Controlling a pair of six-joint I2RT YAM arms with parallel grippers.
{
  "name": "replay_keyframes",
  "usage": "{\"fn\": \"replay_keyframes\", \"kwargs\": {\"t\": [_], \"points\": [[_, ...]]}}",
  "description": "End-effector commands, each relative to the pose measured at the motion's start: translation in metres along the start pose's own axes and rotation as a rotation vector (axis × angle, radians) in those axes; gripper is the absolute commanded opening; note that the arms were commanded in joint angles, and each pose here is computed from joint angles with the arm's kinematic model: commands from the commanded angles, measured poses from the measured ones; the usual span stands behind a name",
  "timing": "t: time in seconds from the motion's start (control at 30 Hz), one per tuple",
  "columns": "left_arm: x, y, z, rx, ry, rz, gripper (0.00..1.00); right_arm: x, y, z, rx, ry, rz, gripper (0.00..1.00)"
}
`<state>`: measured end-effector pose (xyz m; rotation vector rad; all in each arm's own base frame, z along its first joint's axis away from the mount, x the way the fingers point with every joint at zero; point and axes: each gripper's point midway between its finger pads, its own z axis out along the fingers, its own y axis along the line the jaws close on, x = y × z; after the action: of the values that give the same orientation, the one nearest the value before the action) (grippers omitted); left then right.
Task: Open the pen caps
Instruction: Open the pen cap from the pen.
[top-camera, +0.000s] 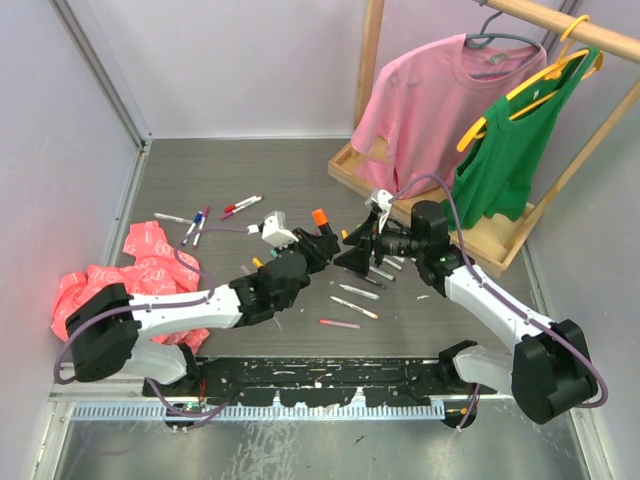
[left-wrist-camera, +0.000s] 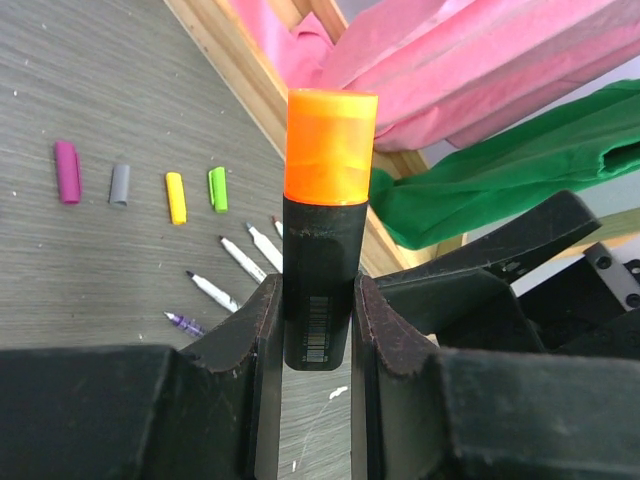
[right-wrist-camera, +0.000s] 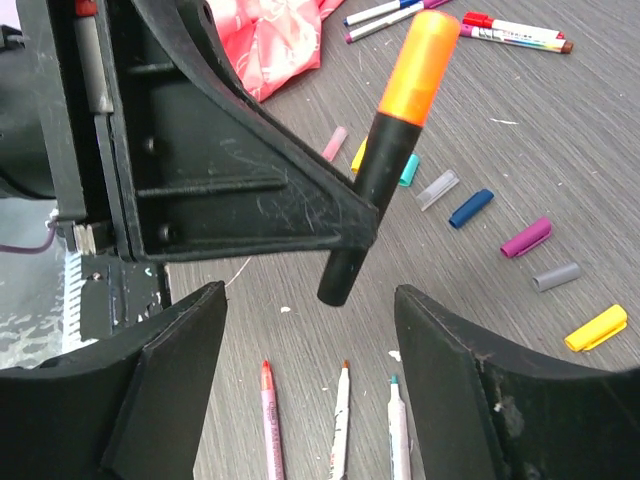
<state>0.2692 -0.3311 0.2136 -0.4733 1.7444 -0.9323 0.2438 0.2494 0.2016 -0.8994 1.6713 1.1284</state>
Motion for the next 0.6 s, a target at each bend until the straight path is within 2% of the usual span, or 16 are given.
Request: {"fn": "replay_keyframes", "kwargs": {"t": [0.0,0.33,0.57], "points": [[-0.008,-0.019,0.003,0.009,-0.046,-0.055,0.00,-0.025,-0.002,0.004,0.014,-0.055,-0.036,0.71],[-0.001,-0.029,-0.001,0.042,-0.021,-0.100,0.00,-0.018,-0.012,0.009,0.054,-0.045,0.016,0.63],[0.014,-0.033,0.000,0.051,0.013,-0.148,0.00,-0.019,-0.008,0.009,0.028,-0.043,0.020,0.47]]}}
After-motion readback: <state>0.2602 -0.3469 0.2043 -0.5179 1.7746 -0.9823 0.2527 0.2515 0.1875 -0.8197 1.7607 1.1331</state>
